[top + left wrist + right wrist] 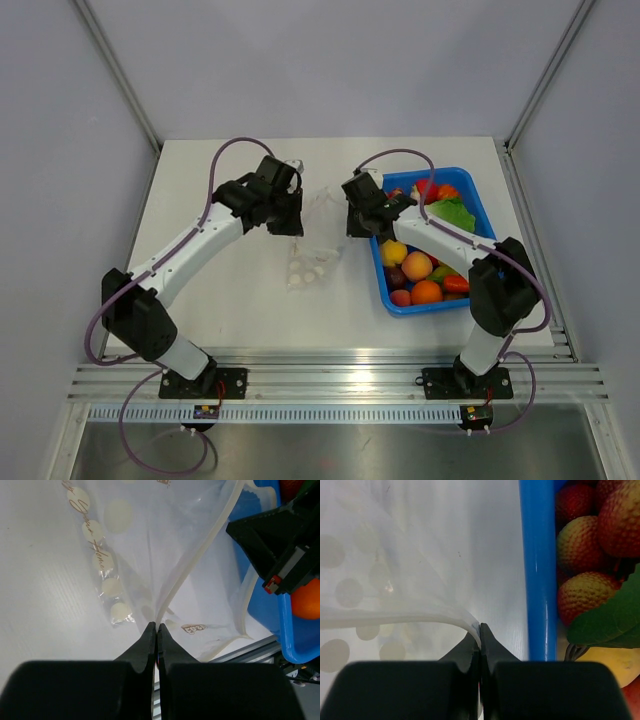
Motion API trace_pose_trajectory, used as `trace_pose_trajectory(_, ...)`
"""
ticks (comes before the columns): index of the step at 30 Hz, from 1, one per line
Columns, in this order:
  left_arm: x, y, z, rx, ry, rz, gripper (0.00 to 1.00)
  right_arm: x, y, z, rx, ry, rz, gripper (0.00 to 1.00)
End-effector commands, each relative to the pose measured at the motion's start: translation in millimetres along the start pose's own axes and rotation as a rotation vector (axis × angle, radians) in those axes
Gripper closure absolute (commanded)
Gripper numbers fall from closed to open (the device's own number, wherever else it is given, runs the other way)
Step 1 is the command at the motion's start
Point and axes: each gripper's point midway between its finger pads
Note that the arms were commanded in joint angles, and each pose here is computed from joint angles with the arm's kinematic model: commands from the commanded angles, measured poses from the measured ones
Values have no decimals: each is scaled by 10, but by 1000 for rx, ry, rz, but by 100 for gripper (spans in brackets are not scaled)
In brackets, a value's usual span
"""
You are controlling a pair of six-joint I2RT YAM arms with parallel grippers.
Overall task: Place the food in the zip-top bag and seal the zipper
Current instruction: Open the zipper of the food storage bag at the center of the board.
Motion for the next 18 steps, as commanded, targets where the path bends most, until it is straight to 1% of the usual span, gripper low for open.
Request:
trace_pose_trajectory(1, 27, 169, -232, 31, -127, -91, 100, 143, 176, -39, -40, -7, -81, 100)
trace_pose_trajectory(4, -35, 136, -239, 45, -145, -79, 100, 111, 109, -158, -39, -44, -86, 100)
trace_pose_trajectory(8, 32, 167, -134, 61, -136, -97, 100, 74, 35, -303, -45, -64, -71, 100)
trace_pose_trajectory(12, 67, 203, -109, 75, -150, -116, 100, 73, 11, -213, -55, -14, -57, 100)
trace_pose_trajectory(15, -21, 249, -220, 99, -209, -124, 100, 47, 32, -92, -78, 34, -51, 100)
trace_pose_trajectory(18, -135, 241, -205, 144, -195, -112, 100, 37, 48, -48, -92, 45, -48, 99)
Point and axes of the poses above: each gripper's point midway between its finger pads, its own x axis back along the fingers, its own z axis along the line the jaws close on, y = z × x, and after that the axes turned 3 degrees about -x, right-handed
